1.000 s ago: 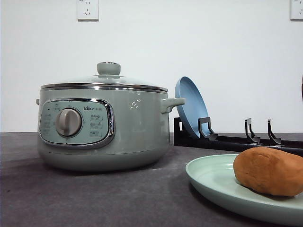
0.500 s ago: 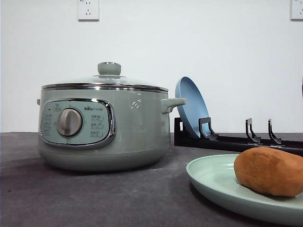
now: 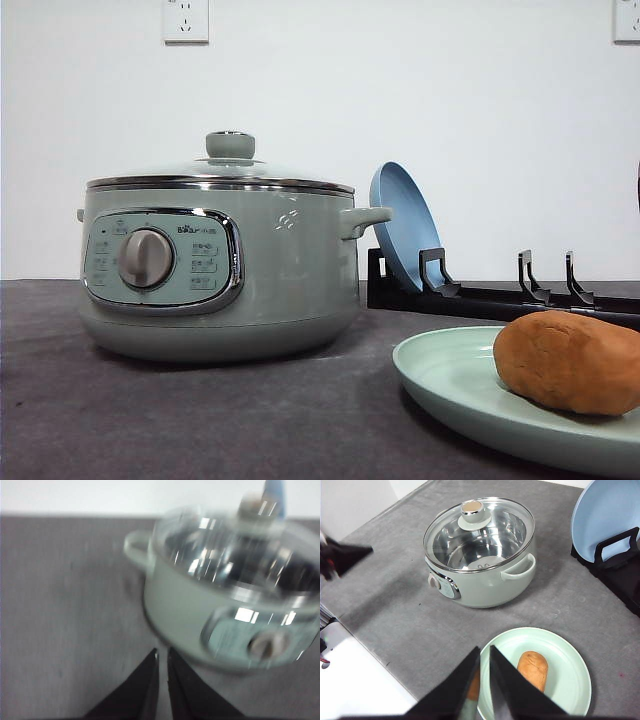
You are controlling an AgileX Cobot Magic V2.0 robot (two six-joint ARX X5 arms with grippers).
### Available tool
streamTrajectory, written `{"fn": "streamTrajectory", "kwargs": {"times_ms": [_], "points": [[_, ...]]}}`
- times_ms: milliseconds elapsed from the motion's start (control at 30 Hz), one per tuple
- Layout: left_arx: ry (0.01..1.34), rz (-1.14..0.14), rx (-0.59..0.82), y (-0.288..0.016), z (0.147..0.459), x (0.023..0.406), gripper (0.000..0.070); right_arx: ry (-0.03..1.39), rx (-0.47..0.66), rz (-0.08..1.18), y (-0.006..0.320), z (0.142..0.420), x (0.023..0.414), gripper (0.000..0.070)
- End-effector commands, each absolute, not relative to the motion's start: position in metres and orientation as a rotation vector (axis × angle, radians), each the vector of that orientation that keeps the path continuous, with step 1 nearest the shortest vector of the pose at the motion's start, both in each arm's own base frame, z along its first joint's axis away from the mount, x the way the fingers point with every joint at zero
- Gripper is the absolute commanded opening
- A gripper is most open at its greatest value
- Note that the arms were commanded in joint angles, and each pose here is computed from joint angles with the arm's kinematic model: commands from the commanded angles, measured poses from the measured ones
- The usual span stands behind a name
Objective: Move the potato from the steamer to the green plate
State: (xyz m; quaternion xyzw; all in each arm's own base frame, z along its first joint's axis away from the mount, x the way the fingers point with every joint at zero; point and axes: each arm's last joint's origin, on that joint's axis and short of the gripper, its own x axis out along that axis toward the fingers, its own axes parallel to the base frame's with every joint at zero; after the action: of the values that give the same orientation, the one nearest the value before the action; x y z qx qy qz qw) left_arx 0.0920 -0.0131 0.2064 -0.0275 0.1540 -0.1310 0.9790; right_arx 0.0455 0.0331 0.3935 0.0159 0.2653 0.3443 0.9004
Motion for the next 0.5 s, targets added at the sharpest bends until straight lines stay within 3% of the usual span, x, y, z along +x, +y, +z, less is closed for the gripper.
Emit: {"fn": "streamTrajectory", "kwargs": {"times_ms": [0,300,467], "points": [[0.307,-0.258,-0.054,-0.013,0.197,0.092,0.0026,0.528,0.027,0.725,0.033,0.397,0.045,0.0023],[0.333,-0.160,-0.056,-0.008,0.158,0.091,0.0026,0.528,0.027,0.725,0.033,0.397,0.045,0.0023],[0.237,-0.105,-0.051,-0.006,0.150,0.094,0.0026,0.528,0.027,0.725,0.033,0.397,0.045,0.0023]]}}
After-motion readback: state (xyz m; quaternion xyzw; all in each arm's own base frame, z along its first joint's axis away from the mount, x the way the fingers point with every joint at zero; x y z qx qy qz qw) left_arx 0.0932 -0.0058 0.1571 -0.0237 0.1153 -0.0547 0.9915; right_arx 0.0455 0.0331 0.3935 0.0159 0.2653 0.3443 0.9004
